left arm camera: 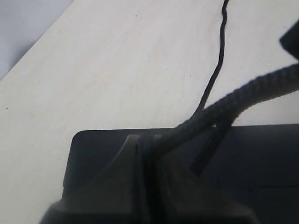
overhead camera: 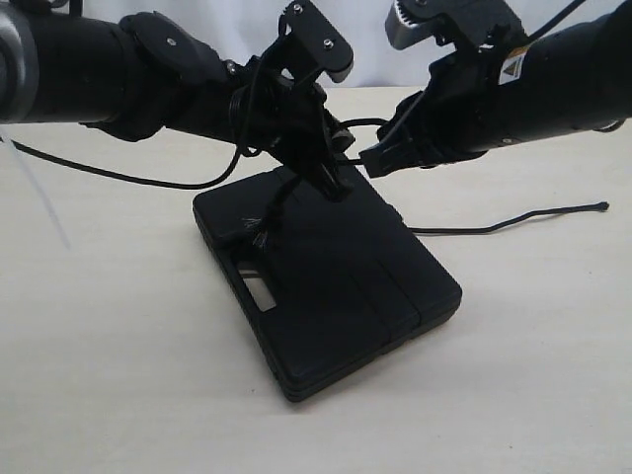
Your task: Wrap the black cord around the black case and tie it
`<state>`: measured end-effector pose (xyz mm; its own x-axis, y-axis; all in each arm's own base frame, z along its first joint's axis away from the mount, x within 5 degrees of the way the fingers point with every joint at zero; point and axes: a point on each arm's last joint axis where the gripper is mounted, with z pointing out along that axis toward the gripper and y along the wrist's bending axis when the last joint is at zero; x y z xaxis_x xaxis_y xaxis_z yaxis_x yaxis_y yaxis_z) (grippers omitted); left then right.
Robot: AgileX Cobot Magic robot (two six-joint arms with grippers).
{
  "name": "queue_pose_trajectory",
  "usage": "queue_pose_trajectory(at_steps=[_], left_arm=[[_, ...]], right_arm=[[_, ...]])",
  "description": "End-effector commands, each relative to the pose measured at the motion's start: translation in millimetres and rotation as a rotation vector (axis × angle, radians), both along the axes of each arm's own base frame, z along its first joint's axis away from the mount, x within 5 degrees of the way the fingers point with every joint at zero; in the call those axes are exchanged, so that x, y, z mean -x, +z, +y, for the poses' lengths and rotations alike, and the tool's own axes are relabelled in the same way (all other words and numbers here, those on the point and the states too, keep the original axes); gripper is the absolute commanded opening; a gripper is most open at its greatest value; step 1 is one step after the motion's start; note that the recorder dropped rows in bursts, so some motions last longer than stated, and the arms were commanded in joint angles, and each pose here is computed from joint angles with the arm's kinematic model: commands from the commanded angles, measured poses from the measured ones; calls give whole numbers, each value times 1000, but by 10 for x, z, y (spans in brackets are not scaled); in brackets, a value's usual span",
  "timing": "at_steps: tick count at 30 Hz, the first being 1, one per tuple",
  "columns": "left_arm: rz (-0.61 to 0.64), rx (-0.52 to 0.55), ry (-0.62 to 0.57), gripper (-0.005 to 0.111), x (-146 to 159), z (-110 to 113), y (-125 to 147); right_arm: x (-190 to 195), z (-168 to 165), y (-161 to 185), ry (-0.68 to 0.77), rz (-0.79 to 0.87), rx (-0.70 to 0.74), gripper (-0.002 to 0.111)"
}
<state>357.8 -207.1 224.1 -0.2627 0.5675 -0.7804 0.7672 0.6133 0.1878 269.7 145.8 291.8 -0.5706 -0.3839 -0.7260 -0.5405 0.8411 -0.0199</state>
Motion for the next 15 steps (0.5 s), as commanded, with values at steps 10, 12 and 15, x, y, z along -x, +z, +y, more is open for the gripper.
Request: queue_pose_trajectory(at_steps=[10, 12, 15], left_arm=[[20, 40, 12, 0, -3, -25, 33], [29, 42, 1, 0, 8, -32, 29], [32, 43, -3, 0, 12, -35, 28]], right_arm=[[293, -190, -99, -248, -11, -313, 52], [313, -224, -244, -296, -58, -394, 52], [344, -297, -403, -385, -111, -497, 52]])
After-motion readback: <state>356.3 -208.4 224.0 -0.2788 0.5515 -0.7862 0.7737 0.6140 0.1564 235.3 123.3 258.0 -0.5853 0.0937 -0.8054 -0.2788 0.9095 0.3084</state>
